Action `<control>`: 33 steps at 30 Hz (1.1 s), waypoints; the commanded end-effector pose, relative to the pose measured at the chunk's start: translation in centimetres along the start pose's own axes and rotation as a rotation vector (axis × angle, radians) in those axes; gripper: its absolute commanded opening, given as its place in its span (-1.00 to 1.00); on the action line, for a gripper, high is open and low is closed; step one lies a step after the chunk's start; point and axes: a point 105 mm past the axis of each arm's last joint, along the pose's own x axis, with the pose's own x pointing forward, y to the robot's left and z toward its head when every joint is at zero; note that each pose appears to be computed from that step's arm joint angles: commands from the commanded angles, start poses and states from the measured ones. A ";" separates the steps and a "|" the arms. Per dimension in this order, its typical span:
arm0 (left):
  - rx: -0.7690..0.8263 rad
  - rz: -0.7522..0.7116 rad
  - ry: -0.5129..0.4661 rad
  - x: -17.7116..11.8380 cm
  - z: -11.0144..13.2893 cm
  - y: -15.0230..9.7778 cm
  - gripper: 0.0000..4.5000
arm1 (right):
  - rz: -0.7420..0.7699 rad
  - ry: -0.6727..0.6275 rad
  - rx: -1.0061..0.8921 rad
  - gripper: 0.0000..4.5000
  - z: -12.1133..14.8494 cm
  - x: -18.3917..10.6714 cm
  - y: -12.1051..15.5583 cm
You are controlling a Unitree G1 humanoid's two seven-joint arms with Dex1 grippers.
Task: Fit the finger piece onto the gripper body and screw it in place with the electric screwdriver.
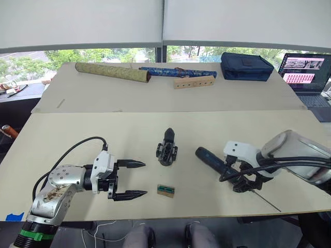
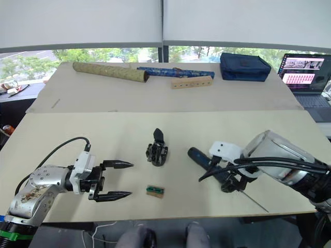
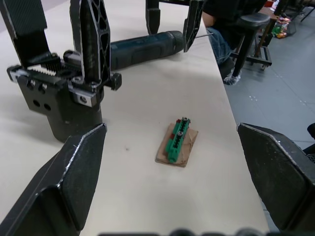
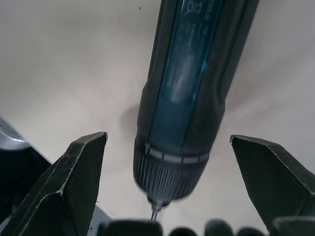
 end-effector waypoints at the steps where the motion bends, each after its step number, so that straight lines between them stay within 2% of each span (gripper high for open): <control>1: 0.031 -0.004 -0.002 -0.2 0.8 -0.2 1.00 | -0.059 0.025 -0.010 0.98 -0.1 -0.2 -0.9; 6: 0.034 0.001 0.005 -0.4 0.8 -0.3 1.00 | -0.055 0.046 0.015 0.98 -0.2 0.7 -1.3; 9: 0.037 -0.001 0.010 -0.4 0.9 -0.3 1.00 | -0.045 0.050 0.017 0.61 -0.2 1.2 -1.4; 14: 0.039 -0.005 0.017 -0.6 1.0 -0.2 1.00 | -0.029 0.044 -0.007 -0.14 -0.5 1.4 -1.3; 20: 0.042 -0.009 0.024 -0.7 1.0 -0.2 1.00 | -0.083 -0.071 0.029 -0.15 -0.5 -1.0 -3.0; 24: 0.042 -0.012 0.030 -1.0 0.9 0.0 1.00 | -0.111 -0.240 0.081 -0.15 0.0 -4.3 -3.7; 28: 0.042 -0.014 0.034 -1.2 0.8 0.3 1.00 | -0.100 -0.545 -0.005 -0.15 1.5 -7.9 -3.0; 31: 0.040 -0.021 0.037 -1.4 0.6 0.4 1.00 | -0.086 -0.744 0.011 -0.15 1.4 -9.9 -2.2; 33: 0.036 -0.024 0.035 -1.5 0.6 0.6 1.00 | -0.046 -0.996 -0.043 -0.15 2.6 -12.1 -0.9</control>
